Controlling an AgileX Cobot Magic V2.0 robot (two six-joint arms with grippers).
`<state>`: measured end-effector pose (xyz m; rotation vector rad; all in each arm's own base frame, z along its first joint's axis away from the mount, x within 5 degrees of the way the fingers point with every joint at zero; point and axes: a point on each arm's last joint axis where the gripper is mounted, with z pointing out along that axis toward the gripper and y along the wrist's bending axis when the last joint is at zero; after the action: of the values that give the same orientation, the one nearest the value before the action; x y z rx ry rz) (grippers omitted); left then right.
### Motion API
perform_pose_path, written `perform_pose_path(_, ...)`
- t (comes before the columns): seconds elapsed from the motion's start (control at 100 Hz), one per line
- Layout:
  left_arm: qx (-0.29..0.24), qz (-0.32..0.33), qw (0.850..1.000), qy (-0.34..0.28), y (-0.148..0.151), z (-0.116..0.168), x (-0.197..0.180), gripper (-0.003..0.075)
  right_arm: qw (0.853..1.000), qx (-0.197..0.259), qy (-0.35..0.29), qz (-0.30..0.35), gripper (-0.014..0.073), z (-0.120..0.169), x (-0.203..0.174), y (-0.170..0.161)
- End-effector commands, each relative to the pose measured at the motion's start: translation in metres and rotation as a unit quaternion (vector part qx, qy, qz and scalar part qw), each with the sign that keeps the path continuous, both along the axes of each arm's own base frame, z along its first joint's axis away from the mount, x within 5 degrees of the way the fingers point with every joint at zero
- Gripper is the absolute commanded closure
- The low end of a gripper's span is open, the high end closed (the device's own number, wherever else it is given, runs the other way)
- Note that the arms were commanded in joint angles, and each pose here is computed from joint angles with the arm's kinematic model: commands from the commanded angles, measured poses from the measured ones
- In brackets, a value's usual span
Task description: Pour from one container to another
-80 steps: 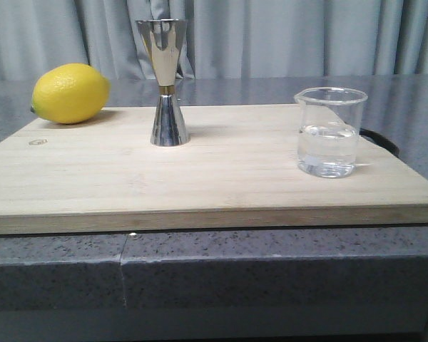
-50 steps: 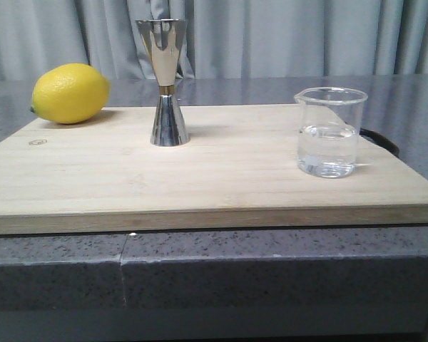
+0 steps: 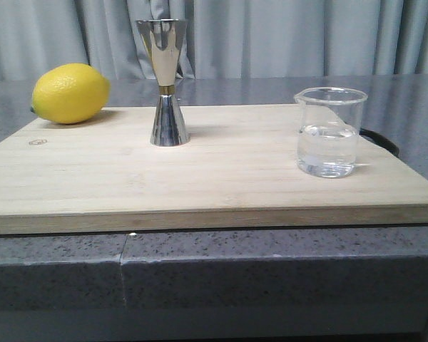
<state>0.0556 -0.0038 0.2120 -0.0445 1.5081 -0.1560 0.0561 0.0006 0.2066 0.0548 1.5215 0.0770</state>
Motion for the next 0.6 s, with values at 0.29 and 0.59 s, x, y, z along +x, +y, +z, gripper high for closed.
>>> perform_pose_path(0.29,-0.009,0.005,0.996,-0.087,0.001,0.015,-0.005,0.0739,0.999,-0.003,-0.048,-0.001,0.066,0.009,-0.003,0.0)
perform_pose_path(0.59,0.014,0.005,0.995,-0.094,0.001,0.064,-0.013,0.0739,0.999,-0.015,-0.042,-0.01,0.066,0.07,-0.014,-0.002)
